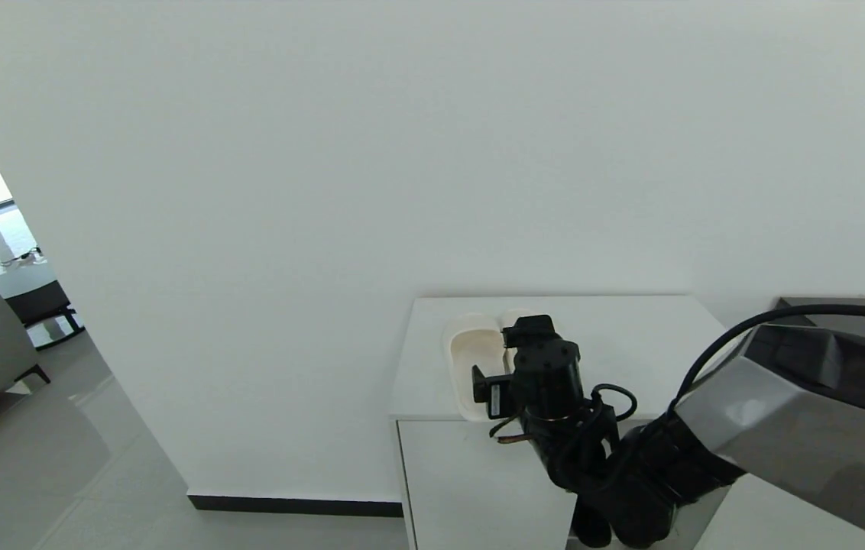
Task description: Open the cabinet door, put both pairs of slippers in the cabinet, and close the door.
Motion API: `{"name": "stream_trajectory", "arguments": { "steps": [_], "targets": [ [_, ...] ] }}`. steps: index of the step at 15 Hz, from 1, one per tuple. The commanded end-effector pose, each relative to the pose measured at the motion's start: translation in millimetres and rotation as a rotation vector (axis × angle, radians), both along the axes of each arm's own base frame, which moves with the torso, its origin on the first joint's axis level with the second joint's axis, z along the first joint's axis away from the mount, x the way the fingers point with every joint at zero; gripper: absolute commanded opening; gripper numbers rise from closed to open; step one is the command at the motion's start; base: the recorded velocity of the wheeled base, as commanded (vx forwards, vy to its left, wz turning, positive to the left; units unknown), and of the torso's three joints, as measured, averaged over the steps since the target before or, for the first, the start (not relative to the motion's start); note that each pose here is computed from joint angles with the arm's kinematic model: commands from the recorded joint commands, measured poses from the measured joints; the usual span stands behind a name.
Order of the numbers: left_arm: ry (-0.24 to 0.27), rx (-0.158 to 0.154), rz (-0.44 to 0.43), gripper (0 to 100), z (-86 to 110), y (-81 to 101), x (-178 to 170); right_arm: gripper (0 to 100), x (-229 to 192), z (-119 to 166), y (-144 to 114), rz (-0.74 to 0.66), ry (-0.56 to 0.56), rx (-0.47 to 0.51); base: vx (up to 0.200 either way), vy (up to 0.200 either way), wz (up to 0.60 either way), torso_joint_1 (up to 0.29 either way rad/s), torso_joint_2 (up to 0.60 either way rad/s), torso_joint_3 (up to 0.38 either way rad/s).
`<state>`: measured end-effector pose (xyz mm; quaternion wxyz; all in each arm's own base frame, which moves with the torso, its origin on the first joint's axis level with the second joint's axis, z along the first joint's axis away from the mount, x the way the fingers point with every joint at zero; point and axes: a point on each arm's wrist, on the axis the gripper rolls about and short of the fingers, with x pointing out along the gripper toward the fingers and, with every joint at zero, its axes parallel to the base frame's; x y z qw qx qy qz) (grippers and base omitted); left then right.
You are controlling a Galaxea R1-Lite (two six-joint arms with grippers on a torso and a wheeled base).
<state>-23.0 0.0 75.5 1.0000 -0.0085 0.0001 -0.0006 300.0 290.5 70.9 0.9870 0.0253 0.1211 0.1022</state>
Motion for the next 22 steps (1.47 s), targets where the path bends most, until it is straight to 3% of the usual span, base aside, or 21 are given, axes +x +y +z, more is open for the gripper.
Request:
{"name": "stream_trajectory", "arguments": {
  "steps": [1, 9, 19, 20, 22],
  "targets": [
    [0.003, -0.001, 0.000, 0, -0.4, 0.0, 0, 100, 12, -12, 3, -0.007, 0.007, -0.004, 0.200, 0.000, 0.00, 0.002, 0.00, -0.002],
    [0.001, 0.000, 0.000, 0, 0.1, 0.0, 0, 100, 56, -38, 16, -0.018, 0.004, -0.046, 0.000, 0.000, 0.00, 0.000, 0.00, 0.000],
    [0.001, 0.000, 0.000, 0, 0.1, 0.0, 0, 100, 103, -29, 33, -0.054, -0.023, -0.024, 0.000, 0.000, 0.00, 0.000, 0.00, 0.000],
    [0.001, -0.001, 0.000, 0, 0.1, 0.0, 0, 0, 105, -30, 34, -0.053, -0.028, -0.034, 0.000, 0.000, 0.00, 0.000, 0.00, 0.000],
    [0.001, -0.001, 0.000, 0, 0.1, 0.0, 0, 0, 105, -30, 34, -0.049, -0.030, -0.046, 0.000, 0.000, 0.00, 0.000, 0.00, 0.000]
  ]
}}
